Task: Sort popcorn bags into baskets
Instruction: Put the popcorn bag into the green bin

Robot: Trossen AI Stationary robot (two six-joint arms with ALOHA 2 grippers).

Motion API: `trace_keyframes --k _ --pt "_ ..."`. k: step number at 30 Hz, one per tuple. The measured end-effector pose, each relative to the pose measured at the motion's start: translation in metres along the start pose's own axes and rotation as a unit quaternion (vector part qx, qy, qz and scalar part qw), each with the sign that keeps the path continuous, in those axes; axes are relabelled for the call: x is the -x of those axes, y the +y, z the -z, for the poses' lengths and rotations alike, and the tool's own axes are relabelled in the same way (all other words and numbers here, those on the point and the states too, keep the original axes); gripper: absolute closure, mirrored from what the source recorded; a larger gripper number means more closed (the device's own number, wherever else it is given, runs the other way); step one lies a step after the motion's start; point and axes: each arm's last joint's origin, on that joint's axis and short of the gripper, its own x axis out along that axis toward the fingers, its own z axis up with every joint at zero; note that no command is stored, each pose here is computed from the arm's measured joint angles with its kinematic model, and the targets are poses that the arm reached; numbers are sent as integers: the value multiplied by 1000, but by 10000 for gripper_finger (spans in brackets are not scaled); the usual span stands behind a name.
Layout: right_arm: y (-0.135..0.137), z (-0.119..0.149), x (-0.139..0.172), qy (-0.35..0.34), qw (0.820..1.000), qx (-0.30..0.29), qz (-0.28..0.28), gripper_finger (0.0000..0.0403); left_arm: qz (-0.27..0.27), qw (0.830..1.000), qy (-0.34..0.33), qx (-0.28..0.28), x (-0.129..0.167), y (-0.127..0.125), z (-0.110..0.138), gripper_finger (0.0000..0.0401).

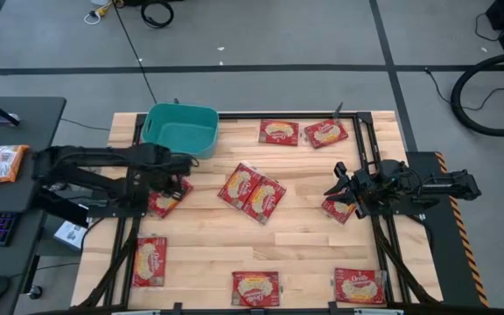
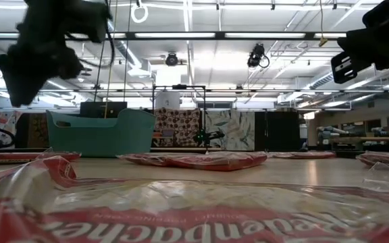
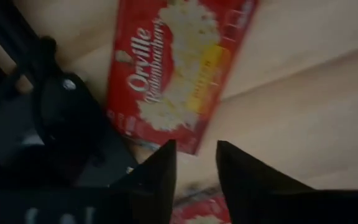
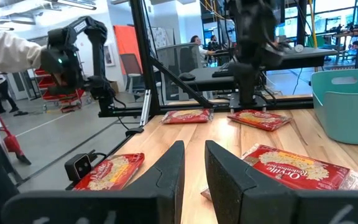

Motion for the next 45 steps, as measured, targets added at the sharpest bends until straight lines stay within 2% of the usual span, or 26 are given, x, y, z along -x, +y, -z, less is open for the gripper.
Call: trace_keyframes --k 7,10,14,18,23,27,32,35,38,42,45 --pt "0 0 0 0 1000 0 0 334 -100 992 39 -68 -28 7 -43 191" --pt "0 0 0 0 1000 0 0 334 -92 986 57 -123 -42 7 -57 177" --pt "0 0 0 0 1000 0 0 334 -68 975 88 -192 -61 4 -66 181" --pt "0 0 0 0 1000 0 0 334 -69 968 123 -208 -81 6 -62 192" --pt "0 0 0 0 1000 0 0 334 -11 965 175 -196 -96 1 -43 203" --pt "0 0 0 0 1000 0 0 334 22 964 155 -217 -93 -22 -30 209" --pt "0 0 0 0 1000 0 0 334 84 961 67 -256 -74 -66 -18 209" --pt "0 0 0 0 1000 0 0 334 123 948 29 -292 -56 -92 -10 209" --pt "0 0 0 0 1000 0 0 334 126 925 22 -358 -41 -104 1 209" --pt "0 0 0 0 1000 0 0 334 77 899 44 -430 -37 -94 2 209" --pt "0 0 0 0 1000 0 0 334 74 876 40 -475 -36 -89 -8 207"
